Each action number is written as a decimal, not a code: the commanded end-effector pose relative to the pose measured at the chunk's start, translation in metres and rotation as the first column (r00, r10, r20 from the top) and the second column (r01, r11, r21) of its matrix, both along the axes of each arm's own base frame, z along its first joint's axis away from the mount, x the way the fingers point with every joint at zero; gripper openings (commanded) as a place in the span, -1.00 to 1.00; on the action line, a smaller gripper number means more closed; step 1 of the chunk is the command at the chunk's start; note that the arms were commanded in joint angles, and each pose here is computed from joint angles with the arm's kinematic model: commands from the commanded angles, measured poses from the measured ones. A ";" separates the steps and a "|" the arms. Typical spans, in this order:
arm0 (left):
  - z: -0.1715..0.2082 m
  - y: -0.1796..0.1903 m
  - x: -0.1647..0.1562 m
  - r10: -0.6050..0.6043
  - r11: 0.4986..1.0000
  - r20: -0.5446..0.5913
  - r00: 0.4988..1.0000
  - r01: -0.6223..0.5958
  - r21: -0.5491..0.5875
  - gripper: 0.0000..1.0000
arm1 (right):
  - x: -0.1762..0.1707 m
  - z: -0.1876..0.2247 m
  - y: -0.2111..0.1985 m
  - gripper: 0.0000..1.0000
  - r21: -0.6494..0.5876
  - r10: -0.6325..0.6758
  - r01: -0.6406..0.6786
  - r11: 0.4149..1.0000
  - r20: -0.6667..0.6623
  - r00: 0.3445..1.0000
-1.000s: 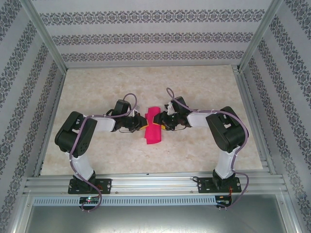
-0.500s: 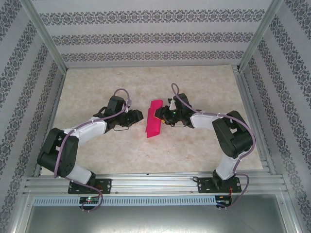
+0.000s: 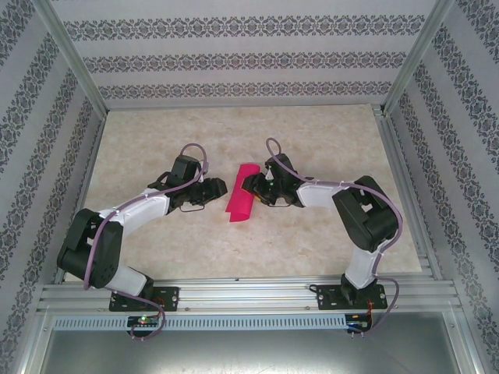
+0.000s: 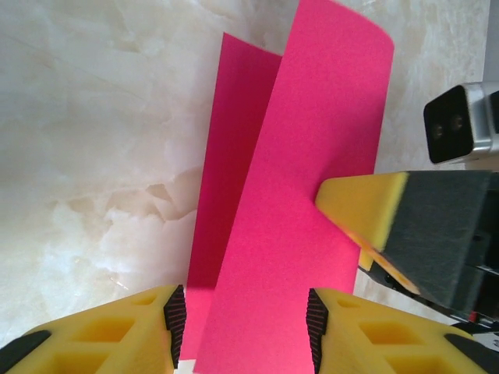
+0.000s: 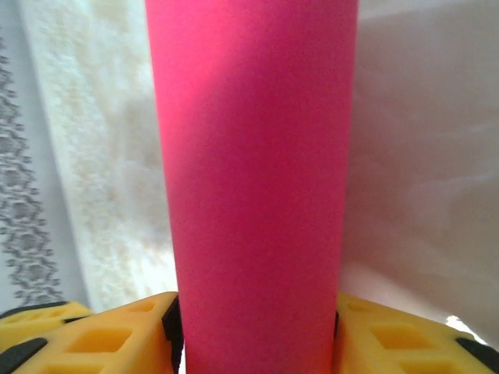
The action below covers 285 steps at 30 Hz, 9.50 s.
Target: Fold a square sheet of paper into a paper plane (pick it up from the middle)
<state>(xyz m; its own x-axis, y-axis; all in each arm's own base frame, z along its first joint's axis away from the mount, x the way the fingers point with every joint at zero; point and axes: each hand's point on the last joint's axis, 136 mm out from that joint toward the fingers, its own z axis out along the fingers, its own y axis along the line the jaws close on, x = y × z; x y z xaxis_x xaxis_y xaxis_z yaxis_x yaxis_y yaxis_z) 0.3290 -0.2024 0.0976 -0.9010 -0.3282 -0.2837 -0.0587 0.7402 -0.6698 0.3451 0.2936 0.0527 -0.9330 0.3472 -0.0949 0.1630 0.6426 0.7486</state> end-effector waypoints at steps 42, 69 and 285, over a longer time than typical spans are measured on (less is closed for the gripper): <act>-0.014 -0.018 -0.003 -0.102 0.994 -0.055 0.993 0.101 -0.028 -0.06 | -0.020 -0.025 -0.057 0.40 -0.418 0.073 -0.132 0.899 -0.153 0.985; -0.018 -0.018 -0.003 -0.109 0.994 -0.068 0.992 0.107 -0.022 -0.07 | -0.027 -0.043 -0.058 0.44 -0.506 0.111 -0.222 0.833 -0.240 0.964; -0.109 -0.076 0.001 -0.147 0.979 -0.317 0.937 0.184 0.090 -1.00 | 0.000 0.051 -0.069 0.25 -0.242 0.026 -0.005 0.970 0.081 0.996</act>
